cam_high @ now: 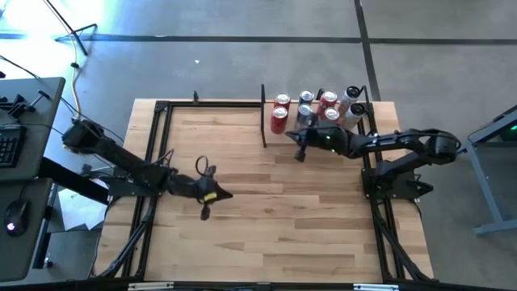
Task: Place canned beverage on shelf
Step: Put the red-black soda can on the shelf aligned with the other red-black soda can
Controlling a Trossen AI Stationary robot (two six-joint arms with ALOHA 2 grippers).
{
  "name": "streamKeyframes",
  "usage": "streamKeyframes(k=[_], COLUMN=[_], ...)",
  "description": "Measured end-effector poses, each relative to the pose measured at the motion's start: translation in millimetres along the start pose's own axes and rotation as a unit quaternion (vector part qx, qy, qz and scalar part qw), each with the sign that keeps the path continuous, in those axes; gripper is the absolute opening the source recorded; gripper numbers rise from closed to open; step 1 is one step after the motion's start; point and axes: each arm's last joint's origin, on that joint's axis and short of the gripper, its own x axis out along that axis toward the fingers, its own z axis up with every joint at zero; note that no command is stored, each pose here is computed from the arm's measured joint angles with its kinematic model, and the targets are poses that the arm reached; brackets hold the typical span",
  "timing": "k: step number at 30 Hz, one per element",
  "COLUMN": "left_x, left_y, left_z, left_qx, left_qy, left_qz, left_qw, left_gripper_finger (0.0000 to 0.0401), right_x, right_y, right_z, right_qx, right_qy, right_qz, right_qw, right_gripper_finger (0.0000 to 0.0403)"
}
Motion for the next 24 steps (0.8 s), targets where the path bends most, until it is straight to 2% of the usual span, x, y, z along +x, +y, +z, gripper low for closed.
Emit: streamKeyframes(k=[2, 5, 9, 13, 16, 20, 24], left_x=[0, 0, 1, 1, 1, 1, 1], left_y=[11, 27, 44, 56, 63, 69, 72], left_z=[-5, -12, -14, -13, -11, -9, -9], left_qx=[-0.008, -0.020, -0.035, -0.045, -0.052, -0.062, -0.066], left_qy=[-0.016, -0.024, -0.034, -0.042, -0.051, -0.059, -0.059], left_qz=[-0.007, 0.013, 0.049, 0.078, 0.093, 0.107, 0.112], left_qw=[1.000, 0.999, 0.998, 0.995, 0.993, 0.991, 0.990], left_gripper_finger=[0.0000, 0.0000, 0.0000, 0.0000, 0.0000, 0.0000, 0.0000], right_x=[-4, -5, 9, 34, 53, 72, 78], right_y=[4, 23, 46, 46, 41, 37, 37], right_z=[-3, 2, 27, 42, 47, 40, 38], right_qx=[0.032, 0.055, 0.043, 0.055, 0.080, 0.102, 0.119], right_qy=[-0.041, -0.078, -0.076, -0.024, 0.002, 0.048, 0.054], right_qz=[0.004, 0.015, -0.049, -0.125, -0.146, -0.197, -0.205], right_qw=[0.999, 0.995, 0.995, 0.990, 0.986, 0.974, 0.970], right_gripper_finger=[0.0000, 0.0000, 0.0000, 0.0000, 0.0000, 0.0000, 0.0000])
